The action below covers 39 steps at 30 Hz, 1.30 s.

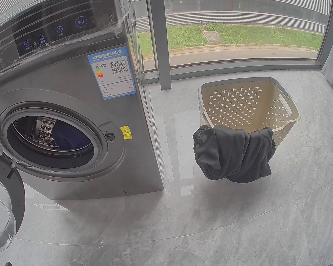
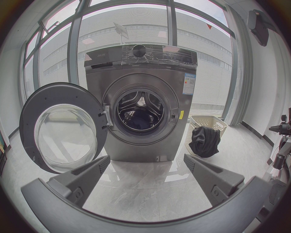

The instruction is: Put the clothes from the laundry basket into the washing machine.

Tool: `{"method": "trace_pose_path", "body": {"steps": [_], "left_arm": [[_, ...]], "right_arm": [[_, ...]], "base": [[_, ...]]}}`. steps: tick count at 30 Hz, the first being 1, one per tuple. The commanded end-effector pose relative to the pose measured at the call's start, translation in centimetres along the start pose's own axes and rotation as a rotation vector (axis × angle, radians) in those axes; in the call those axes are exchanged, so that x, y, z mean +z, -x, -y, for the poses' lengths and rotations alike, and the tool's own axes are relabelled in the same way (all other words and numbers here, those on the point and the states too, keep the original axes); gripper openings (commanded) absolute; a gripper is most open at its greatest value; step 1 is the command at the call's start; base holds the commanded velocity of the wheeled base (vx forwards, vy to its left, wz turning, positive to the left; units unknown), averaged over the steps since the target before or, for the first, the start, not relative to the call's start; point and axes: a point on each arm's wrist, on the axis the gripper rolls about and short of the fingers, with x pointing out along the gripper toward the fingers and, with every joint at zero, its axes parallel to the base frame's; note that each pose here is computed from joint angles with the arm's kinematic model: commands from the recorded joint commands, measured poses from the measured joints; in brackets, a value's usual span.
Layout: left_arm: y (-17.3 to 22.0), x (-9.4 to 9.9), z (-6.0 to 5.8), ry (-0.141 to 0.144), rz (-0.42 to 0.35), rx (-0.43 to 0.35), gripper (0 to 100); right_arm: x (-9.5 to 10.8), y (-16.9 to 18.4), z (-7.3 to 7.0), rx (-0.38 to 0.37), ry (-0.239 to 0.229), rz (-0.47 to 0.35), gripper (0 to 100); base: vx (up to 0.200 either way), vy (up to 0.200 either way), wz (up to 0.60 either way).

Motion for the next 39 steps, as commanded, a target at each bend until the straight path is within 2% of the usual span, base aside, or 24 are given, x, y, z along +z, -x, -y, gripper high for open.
{"method": "trace_pose_path", "body": {"steps": [1,15,23,36,39], "left_arm": [[-0.01,-0.43,0.00,0.000,-0.002,-0.001,100],[-0.01,-0.43,-0.01,0.006,-0.001,0.001,100],[-0.01,-0.43,-0.01,0.006,-0.001,0.001,100],[-0.01,-0.43,-0.01,0.008,-0.001,0.001,100],[-0.01,-0.43,-0.01,0.008,-0.001,0.001,100]], "right_arm": [[-0.32,-0.07,0.00,0.000,-0.001,-0.009,100],[-0.32,-0.07,0.00,0.000,0.000,-0.009,100],[-0.32,-0.07,0.00,0.000,0.000,-0.009,100],[-0.32,-0.07,0.00,0.000,0.000,-0.009,100],[-0.32,-0.07,0.00,0.000,0.000,-0.009,100]], "base": [[0.200,0.000,0.00],[0.200,0.000,0.00],[0.000,0.000,0.00],[0.000,-0.200,0.00],[0.000,0.000,0.00]]}}
